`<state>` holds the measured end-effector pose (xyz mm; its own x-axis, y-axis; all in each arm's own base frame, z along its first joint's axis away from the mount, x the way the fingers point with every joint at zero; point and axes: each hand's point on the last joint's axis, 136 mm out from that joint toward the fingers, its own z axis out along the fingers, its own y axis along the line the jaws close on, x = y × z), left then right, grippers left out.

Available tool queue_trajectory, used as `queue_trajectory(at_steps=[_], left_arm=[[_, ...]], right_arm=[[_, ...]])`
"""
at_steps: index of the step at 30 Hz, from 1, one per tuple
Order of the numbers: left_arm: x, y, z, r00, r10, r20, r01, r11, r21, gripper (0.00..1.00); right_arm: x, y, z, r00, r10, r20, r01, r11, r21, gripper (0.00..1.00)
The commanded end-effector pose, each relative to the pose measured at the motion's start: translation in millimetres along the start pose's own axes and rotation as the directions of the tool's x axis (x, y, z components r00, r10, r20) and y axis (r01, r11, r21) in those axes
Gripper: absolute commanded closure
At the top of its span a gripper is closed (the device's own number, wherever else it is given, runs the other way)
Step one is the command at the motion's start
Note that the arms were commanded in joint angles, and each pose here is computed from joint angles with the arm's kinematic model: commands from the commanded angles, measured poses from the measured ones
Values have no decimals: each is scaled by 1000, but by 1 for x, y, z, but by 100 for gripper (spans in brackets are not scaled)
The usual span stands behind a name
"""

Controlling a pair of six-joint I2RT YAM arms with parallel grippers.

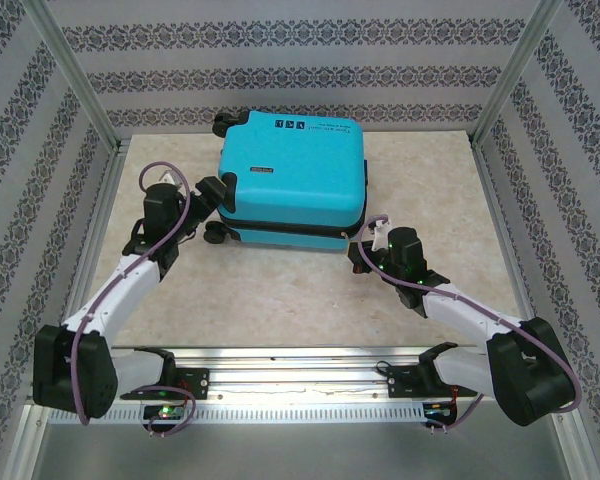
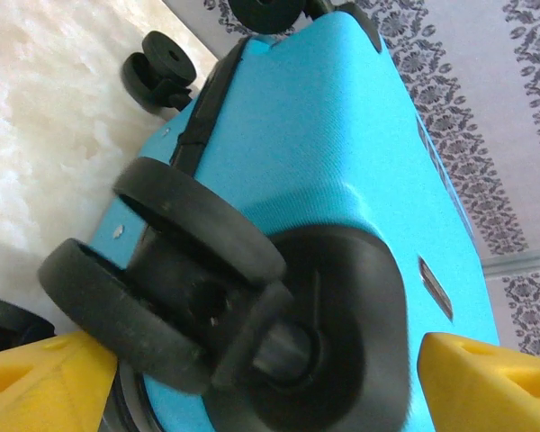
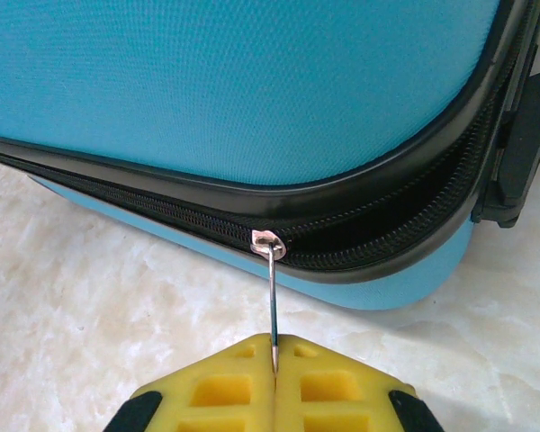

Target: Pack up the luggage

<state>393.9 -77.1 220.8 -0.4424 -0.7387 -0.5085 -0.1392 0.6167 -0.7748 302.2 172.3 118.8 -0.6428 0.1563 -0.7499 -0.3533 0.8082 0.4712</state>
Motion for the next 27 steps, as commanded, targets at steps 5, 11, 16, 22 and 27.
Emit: queue_trajectory(at_steps=[5, 11, 16, 22, 27], left_arm=[[-40, -20, 18, 993, -60, 100, 49, 993, 107, 22], [-37, -25, 34, 995, -84, 61, 74, 985, 158, 39], [-36, -27, 39, 996, -78, 48, 68, 982, 175, 61], [-38, -26, 36, 999, 28, 26, -31, 991, 132, 85], [-54, -7, 31, 996, 94, -9, -93, 992, 82, 99]], right_arm=[[1, 4, -7, 999, -41, 14, 41, 999, -2, 100], [1, 4, -7, 999, -43, 14, 43, 999, -1, 100], [-1, 3, -6, 999, -49, 15, 49, 999, 2, 100], [-8, -12, -7, 998, -70, 3, 69, 992, 103, 100], [-9, -45, -18, 1000, -31, 1, 30, 956, 293, 100]])
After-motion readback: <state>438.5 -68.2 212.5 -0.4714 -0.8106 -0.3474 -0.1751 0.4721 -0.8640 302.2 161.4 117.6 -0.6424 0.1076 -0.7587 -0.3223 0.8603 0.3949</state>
